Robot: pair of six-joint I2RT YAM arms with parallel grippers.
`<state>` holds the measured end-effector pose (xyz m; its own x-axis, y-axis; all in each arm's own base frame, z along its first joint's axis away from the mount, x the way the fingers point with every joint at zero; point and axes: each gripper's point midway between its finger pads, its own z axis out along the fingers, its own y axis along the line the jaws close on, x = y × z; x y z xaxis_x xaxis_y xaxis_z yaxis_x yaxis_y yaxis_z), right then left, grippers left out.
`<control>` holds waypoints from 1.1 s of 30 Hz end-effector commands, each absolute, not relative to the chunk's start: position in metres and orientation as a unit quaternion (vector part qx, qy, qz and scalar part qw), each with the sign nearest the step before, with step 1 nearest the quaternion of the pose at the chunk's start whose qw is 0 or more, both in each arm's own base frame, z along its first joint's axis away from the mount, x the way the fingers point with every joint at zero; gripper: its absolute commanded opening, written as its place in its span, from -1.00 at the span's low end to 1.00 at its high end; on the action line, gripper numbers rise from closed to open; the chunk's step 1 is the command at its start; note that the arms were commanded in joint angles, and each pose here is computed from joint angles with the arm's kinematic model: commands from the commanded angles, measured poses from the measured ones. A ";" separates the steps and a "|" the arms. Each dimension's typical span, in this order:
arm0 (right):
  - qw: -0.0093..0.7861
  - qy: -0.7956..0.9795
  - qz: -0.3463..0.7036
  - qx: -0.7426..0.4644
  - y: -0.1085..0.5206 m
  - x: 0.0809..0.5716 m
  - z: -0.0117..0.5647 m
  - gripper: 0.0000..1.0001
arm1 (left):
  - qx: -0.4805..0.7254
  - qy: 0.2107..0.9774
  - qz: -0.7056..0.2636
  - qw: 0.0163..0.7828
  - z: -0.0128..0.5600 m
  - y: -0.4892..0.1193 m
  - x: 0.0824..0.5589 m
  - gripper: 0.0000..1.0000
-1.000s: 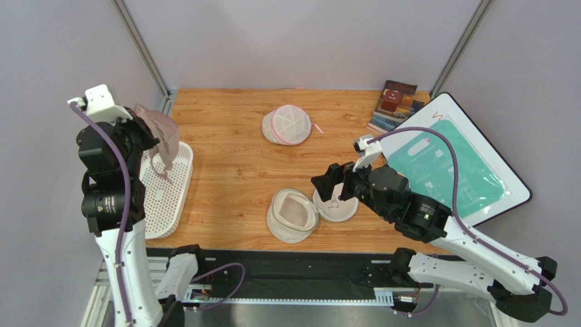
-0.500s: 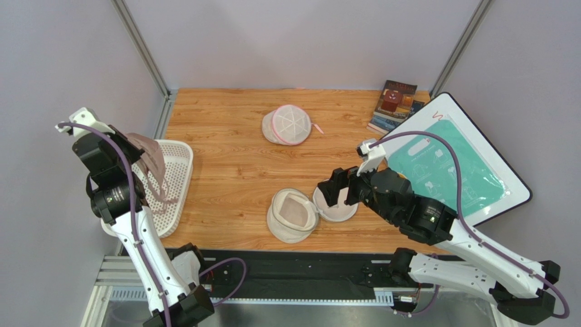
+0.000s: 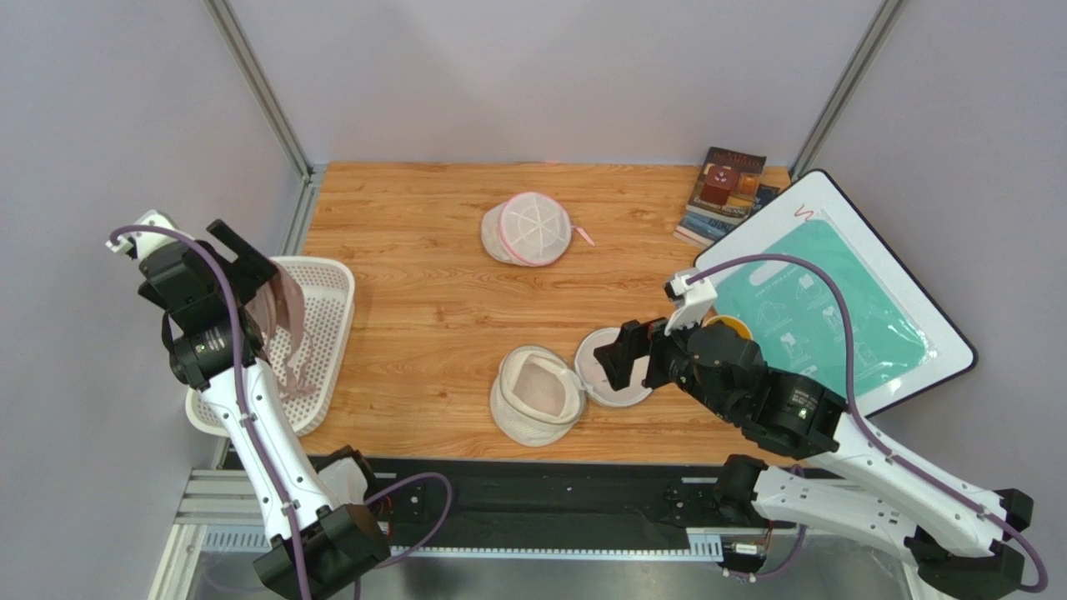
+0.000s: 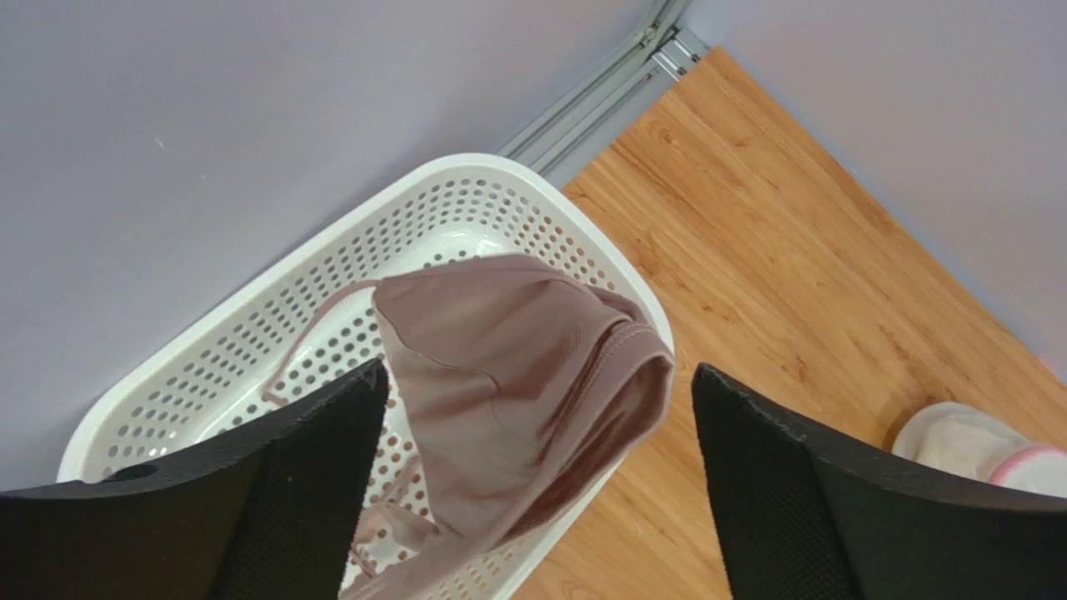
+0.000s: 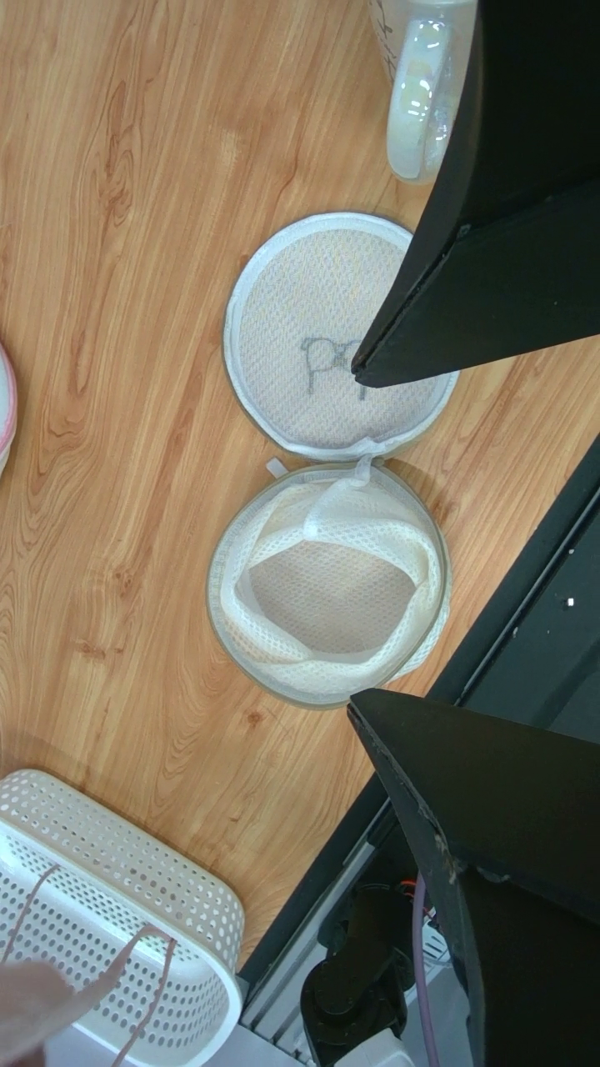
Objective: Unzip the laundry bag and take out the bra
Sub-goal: Place the bra in the bin.
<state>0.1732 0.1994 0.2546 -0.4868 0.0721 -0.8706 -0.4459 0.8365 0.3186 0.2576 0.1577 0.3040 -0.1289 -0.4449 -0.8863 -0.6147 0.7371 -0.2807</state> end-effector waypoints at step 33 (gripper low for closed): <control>0.366 0.916 0.157 0.054 0.157 0.184 0.074 0.75 | 0.074 0.859 -0.232 0.451 0.209 -0.143 0.226 0.87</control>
